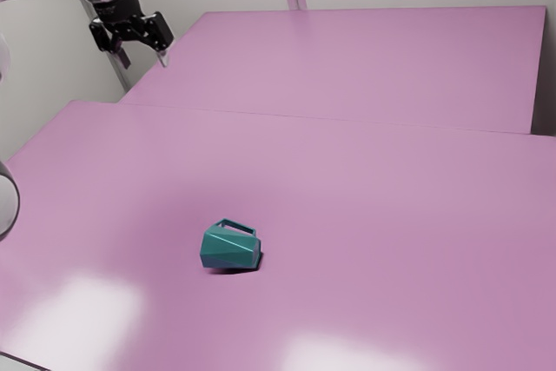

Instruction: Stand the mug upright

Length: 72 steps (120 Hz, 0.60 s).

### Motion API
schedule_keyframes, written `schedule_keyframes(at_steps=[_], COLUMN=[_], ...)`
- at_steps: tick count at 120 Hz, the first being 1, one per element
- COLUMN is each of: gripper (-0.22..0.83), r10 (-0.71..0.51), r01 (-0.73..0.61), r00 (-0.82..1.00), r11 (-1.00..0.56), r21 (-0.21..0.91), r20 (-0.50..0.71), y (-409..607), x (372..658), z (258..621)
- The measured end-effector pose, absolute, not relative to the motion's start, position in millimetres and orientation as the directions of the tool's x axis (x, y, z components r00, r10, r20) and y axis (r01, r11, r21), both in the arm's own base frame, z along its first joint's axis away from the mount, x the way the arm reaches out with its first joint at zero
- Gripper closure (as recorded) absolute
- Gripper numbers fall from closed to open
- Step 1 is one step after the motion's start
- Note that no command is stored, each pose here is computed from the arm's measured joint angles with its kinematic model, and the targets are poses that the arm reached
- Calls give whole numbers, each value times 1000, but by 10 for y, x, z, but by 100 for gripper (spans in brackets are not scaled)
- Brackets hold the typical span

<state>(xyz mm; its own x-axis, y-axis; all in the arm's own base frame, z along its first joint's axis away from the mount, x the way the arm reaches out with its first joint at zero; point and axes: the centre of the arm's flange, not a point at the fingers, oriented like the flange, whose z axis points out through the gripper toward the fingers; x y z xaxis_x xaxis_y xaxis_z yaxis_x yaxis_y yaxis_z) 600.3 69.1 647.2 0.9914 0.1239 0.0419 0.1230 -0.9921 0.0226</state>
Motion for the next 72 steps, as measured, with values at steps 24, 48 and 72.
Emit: schedule_keyframes(at_steps=[24,48,72], gripper=[2,2,2], r10=[126,318,467], r01=[132,381,527], r00=[991,924,838], r11=[-985,-825,-563], r21=[114,418,637], r20=[-52,-214,-281], y=[720,1386,1509], x=[5804,4908,4495], z=[6147,4533,3407])
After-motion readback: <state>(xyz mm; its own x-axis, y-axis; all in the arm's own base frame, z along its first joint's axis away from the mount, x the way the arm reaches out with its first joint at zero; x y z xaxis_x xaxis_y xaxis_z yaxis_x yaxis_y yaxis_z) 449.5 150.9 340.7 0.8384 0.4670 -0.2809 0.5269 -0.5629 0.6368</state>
